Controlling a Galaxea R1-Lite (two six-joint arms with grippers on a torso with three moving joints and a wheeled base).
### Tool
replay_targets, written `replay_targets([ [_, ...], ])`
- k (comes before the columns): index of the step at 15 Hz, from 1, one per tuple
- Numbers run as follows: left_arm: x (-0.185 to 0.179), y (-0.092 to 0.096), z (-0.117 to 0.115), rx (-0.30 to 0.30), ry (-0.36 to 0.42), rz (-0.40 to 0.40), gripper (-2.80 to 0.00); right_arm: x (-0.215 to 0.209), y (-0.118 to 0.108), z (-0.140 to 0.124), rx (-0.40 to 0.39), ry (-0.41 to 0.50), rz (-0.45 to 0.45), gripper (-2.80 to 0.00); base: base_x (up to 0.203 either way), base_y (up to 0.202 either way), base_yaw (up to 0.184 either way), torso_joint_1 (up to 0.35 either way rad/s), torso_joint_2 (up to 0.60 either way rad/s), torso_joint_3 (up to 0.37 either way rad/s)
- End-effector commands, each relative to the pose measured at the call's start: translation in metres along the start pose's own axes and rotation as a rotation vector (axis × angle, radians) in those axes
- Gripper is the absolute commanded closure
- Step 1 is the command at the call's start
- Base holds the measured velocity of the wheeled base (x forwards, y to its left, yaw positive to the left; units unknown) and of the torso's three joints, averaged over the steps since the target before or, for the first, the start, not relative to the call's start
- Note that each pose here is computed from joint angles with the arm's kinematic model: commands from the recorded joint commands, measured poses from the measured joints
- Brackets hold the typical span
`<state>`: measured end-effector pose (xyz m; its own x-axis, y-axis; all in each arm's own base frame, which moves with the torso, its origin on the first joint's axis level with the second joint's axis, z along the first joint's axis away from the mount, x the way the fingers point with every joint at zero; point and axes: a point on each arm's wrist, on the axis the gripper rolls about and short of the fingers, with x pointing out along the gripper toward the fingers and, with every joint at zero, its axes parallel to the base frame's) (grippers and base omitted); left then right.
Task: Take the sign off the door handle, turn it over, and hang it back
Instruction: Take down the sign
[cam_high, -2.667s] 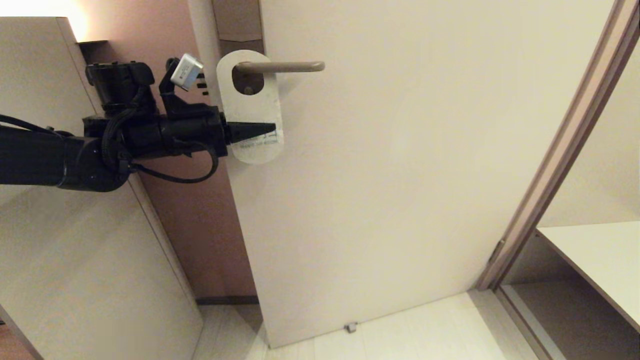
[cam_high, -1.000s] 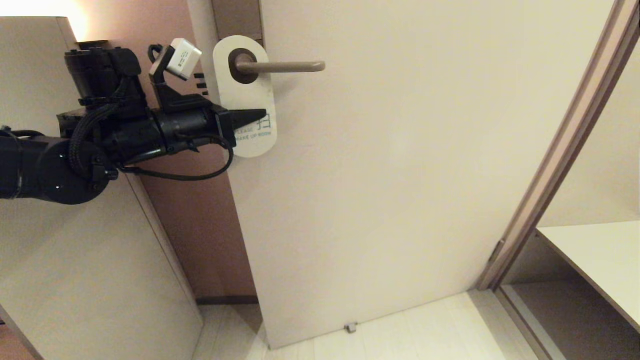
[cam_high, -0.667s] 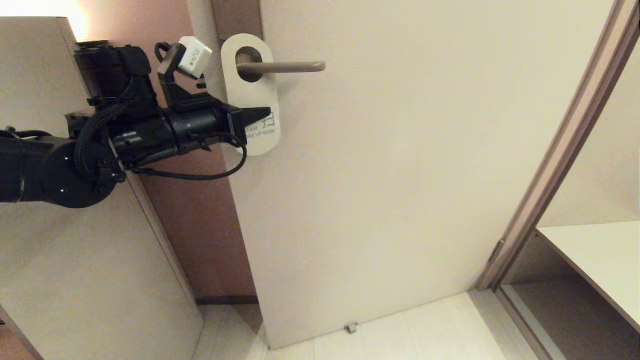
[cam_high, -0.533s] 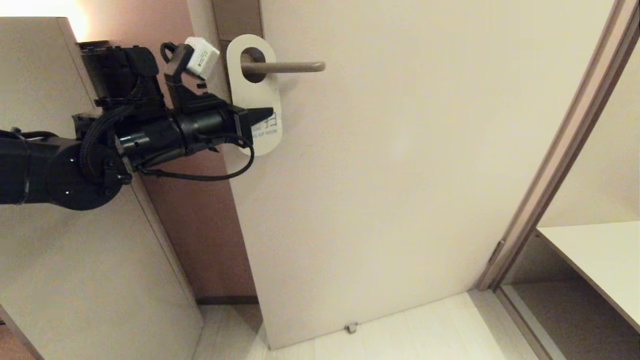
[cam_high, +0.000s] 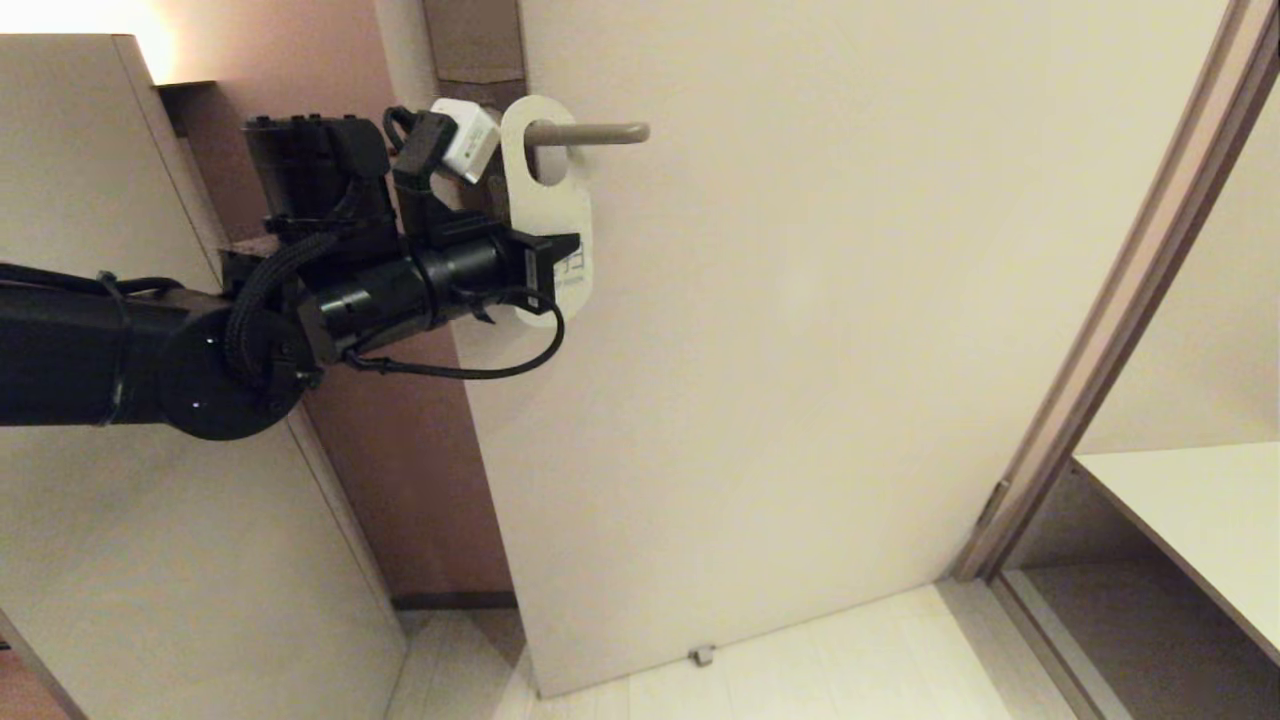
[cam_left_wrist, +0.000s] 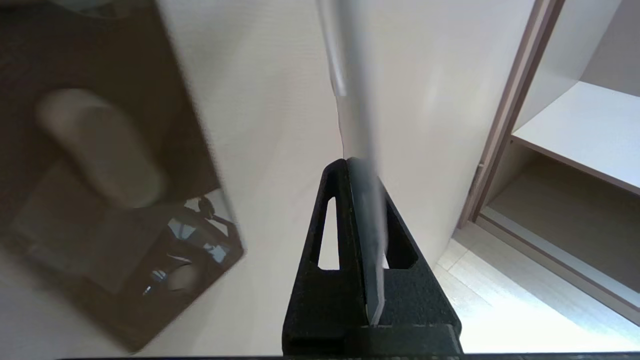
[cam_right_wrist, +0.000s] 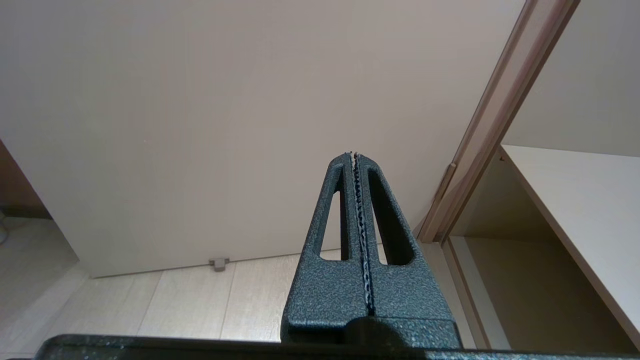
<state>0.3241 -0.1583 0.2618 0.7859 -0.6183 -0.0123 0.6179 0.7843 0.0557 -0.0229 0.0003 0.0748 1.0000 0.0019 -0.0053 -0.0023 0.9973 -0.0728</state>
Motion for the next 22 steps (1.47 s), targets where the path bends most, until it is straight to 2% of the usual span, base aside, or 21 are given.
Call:
replay_targets([
  [1,0.006,-0.006,-0.005,-0.002,0.011,-0.007,0.00,0.000,0.000,0.000,-0.001,0.001,0.001,0.00,0.000,0.000,0.000,0.000,0.00,0.000],
  [4,0.011,-0.009,-0.009,-0.003,0.020,-0.005,0.00,0.000,0.000,0.000,0.000,0.001,0.001,0.00,0.000,0.000,0.000,0.000,0.00,0.000],
  [7,0.020,-0.012,-0.003,0.003,-0.005,0.024,0.00,0.000,0.000,0.000,0.000,0.001,0.001,0.00,0.000,0.000,0.000,0.000,0.00,0.000],
  [10,0.023,-0.021,0.001,0.006,-0.018,0.012,0.00,0.000,0.000,0.000,0.001,0.001,0.001,0.00,0.000,0.000,0.000,0.000,0.00,0.000],
  [16,0.026,-0.020,-0.001,0.014,-0.011,0.035,0.00,0.000,0.000,0.000,0.000,0.001,0.001,0.00,0.000,0.000,0.000,0.000,0.00,0.000],
  [22,0.033,-0.026,0.007,0.029,-0.040,0.031,0.00,0.000,0.000,0.000,0.000,0.001,0.000,0.00,0.000,0.000,0.000,0.000,0.00,0.000],
])
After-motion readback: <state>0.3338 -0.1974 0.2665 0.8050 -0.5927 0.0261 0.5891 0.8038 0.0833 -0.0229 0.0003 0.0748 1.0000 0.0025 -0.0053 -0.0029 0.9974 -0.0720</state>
